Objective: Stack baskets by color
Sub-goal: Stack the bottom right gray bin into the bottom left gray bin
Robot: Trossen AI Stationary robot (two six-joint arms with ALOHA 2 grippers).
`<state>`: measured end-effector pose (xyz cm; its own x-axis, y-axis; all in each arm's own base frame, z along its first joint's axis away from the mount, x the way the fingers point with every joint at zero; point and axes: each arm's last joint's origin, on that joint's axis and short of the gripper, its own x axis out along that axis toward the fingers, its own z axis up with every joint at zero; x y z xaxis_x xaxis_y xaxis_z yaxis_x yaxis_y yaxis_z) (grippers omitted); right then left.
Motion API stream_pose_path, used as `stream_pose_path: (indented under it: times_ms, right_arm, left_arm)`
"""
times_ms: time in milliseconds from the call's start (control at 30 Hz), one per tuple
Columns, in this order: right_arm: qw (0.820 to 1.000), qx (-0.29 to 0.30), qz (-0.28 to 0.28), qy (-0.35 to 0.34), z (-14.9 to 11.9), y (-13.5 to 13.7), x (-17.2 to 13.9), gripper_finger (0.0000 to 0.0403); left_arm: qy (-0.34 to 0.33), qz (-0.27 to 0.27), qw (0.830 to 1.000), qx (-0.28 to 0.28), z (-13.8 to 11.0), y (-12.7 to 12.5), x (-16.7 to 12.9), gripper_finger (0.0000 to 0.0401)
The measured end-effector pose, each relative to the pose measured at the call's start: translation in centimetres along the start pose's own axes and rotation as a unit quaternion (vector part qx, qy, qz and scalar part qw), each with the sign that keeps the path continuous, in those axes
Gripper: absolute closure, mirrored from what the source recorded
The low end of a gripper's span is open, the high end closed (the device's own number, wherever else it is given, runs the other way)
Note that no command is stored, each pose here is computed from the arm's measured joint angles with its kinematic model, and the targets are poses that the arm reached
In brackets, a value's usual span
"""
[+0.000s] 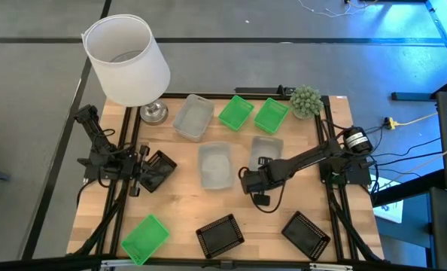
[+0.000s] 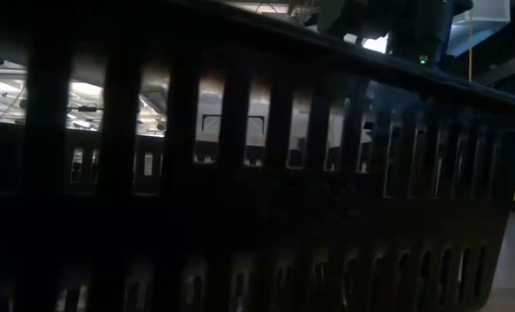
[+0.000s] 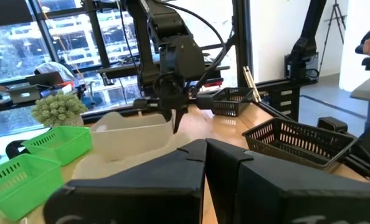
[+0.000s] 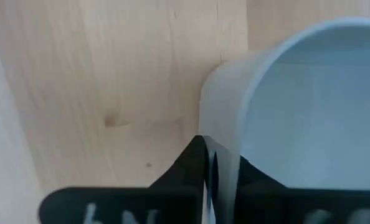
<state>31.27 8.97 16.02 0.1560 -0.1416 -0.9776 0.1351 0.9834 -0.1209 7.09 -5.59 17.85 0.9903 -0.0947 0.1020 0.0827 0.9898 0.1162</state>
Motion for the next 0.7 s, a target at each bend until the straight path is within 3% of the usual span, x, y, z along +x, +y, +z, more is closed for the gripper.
stream_pose_path:
  times_ms: [267, 700]
  right_arm:
    - [1.000, 0.006, 0.006, -0.024, 1.0, 0.2, -1.0, 0.0399]
    - [0.999, -0.012, 0.009, -0.032, 2.5, 0.6, -3.9, 0.0401]
  left_arm:
    - [0.003, 0.013, 0.998, -0.066, 0.0, 0.1, 0.0, 0.0401]
    - [0.003, 0.015, 0.996, -0.092, 0.0, 0.1, 0.0, 0.0401]
